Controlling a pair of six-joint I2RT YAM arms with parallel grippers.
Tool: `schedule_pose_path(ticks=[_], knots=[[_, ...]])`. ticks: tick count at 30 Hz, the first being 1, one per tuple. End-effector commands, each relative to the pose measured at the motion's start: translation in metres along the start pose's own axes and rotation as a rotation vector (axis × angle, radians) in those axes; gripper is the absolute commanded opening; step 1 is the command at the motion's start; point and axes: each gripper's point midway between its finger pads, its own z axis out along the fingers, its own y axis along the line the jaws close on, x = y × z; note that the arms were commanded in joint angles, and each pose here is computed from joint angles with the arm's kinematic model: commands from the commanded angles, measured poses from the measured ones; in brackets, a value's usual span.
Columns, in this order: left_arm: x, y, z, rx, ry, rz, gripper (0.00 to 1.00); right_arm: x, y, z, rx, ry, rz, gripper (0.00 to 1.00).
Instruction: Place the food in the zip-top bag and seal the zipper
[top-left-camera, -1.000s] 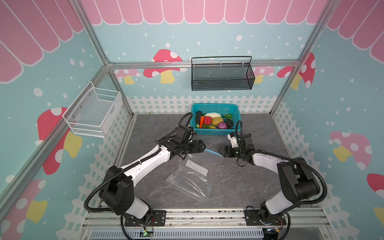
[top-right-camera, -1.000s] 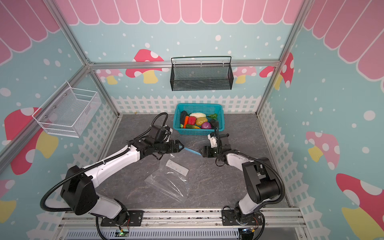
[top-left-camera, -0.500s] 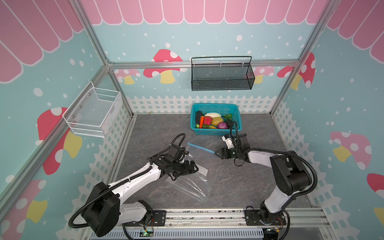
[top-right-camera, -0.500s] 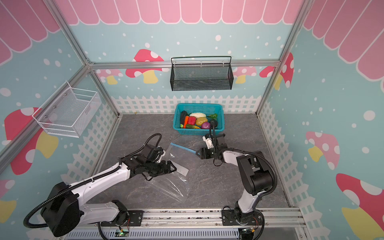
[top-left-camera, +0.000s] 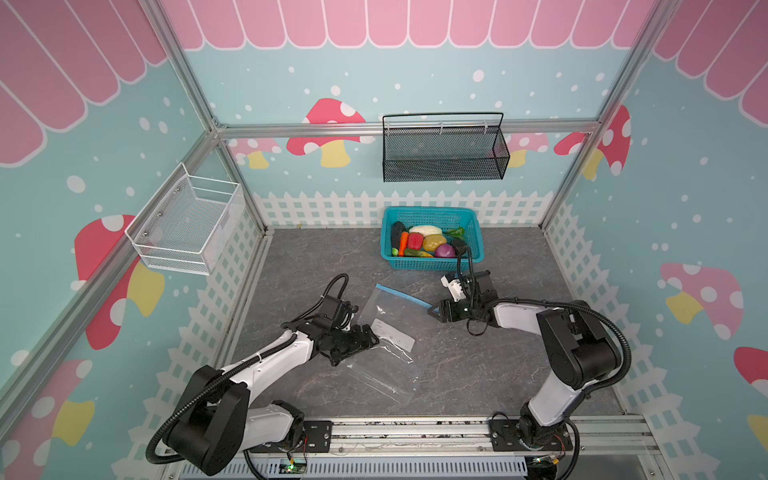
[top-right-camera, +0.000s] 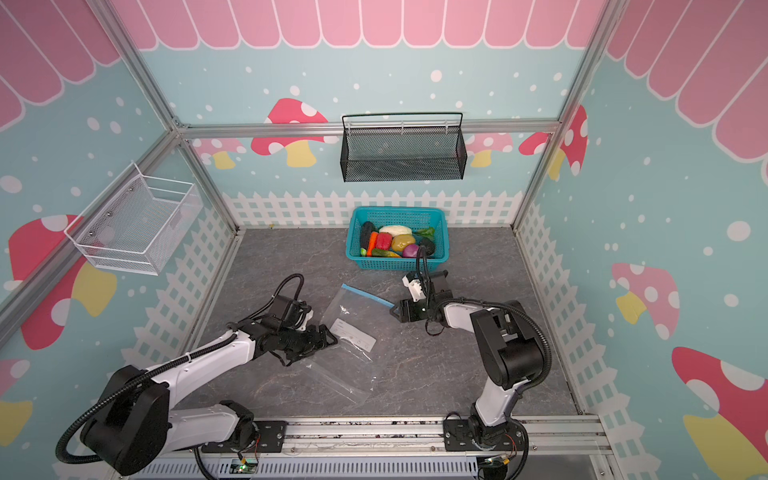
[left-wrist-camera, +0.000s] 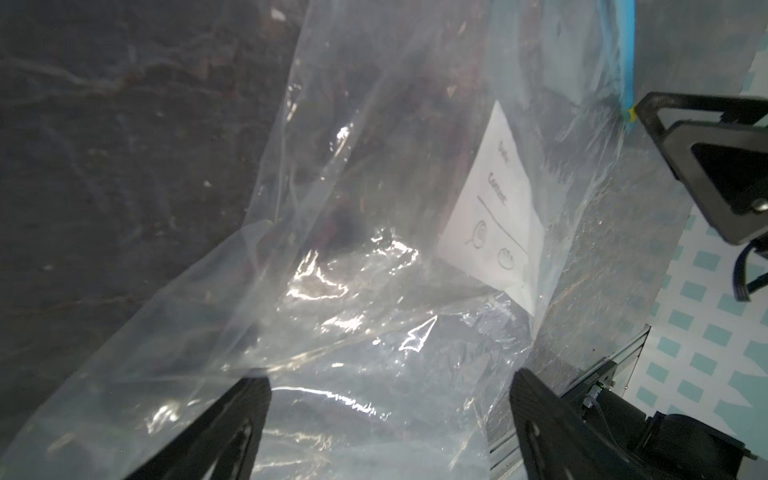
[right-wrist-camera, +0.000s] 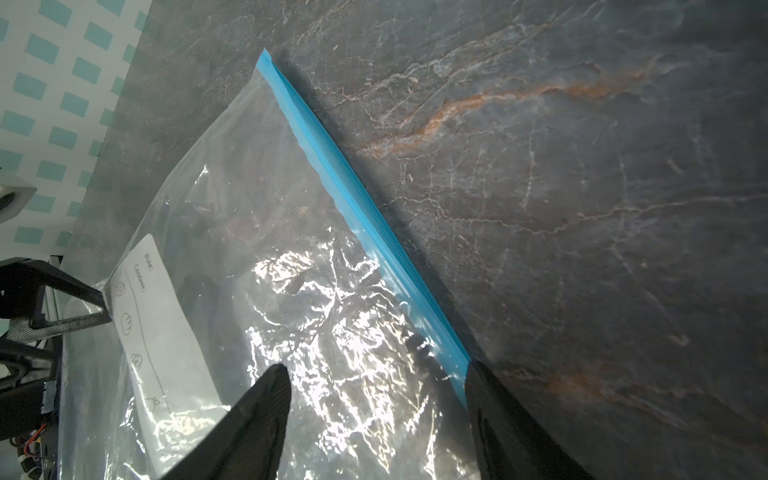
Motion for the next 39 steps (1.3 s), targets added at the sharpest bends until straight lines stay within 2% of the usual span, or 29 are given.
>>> schedule_pose_path(ticks=[1,18,25,30,35,39], knots=[[-0.021,0.000,-0.002,0.005,-0.050,0.007,0.90,0.017,0.007,-0.002,-0.023,0.042,0.003,0.68],[-0.078,0.010,-0.004,-0.024,-0.177,-0.057,0.91,0.041,0.024,-0.022,-0.050,0.052,0.026,0.65],[-0.090,0.006,-0.011,-0.026,-0.216,-0.045,0.91,0.018,0.017,-0.034,0.042,-0.024,-0.009,0.65],[-0.091,0.000,-0.015,-0.019,-0.227,-0.025,0.91,-0.005,-0.005,-0.026,0.140,-0.039,-0.055,0.65],[-0.087,-0.003,-0.016,-0.013,-0.227,-0.009,0.92,-0.015,-0.023,-0.010,0.158,-0.005,-0.043,0.69],[-0.086,-0.008,-0.023,-0.006,-0.237,0.004,0.92,-0.013,-0.018,-0.002,0.104,0.026,-0.035,0.69]])
